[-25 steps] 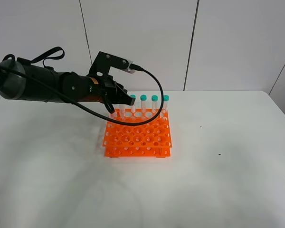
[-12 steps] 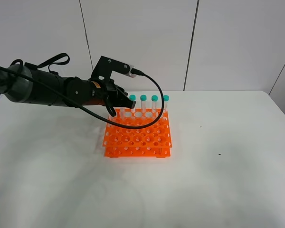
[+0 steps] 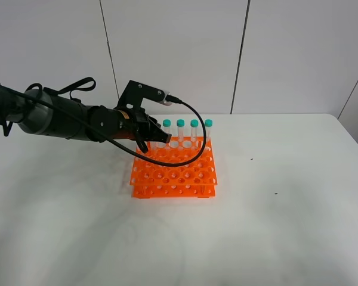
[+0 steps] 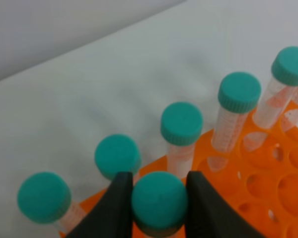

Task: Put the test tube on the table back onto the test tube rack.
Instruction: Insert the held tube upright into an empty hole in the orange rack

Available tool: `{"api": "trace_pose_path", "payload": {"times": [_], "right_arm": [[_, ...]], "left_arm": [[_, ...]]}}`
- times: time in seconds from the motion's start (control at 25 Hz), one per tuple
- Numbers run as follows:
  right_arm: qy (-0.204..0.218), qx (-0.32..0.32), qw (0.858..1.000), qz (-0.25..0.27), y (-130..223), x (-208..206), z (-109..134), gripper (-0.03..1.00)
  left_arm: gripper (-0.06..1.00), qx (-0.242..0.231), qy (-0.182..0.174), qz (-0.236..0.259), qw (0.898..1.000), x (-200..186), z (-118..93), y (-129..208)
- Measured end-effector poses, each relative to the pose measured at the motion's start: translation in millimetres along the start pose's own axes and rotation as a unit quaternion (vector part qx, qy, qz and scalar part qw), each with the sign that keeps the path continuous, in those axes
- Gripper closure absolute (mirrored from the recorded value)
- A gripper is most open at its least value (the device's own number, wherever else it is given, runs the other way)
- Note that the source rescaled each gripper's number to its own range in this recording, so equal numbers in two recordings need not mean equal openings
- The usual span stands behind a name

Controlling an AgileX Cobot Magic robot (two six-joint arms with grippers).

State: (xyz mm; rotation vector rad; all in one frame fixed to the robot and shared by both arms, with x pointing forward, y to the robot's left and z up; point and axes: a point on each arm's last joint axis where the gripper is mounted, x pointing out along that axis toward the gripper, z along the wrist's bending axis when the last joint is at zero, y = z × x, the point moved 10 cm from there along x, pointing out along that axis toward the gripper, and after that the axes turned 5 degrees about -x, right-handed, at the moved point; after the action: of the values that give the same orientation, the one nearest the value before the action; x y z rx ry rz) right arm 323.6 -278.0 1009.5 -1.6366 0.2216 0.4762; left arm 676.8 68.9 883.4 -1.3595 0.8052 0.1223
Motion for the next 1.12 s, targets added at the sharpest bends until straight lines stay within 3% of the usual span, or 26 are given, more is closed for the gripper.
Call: {"api": "trace_pose_path", "payload": {"times": [0.48,1.12], "right_arm": [[0.000,0.000,1.000,0.000,-0.2,0.0,0.0,-0.03],[0.000,0.000,1.000,0.000,-0.2,0.0,0.0,-0.03]], "left_arm": [[0.93,-0.030,-0.003,0.003,1.000,3.7,1.0,7.1],[0.93,-0.032,-0.004,0.006,0.999,4.9,1.7,12.9]]}}
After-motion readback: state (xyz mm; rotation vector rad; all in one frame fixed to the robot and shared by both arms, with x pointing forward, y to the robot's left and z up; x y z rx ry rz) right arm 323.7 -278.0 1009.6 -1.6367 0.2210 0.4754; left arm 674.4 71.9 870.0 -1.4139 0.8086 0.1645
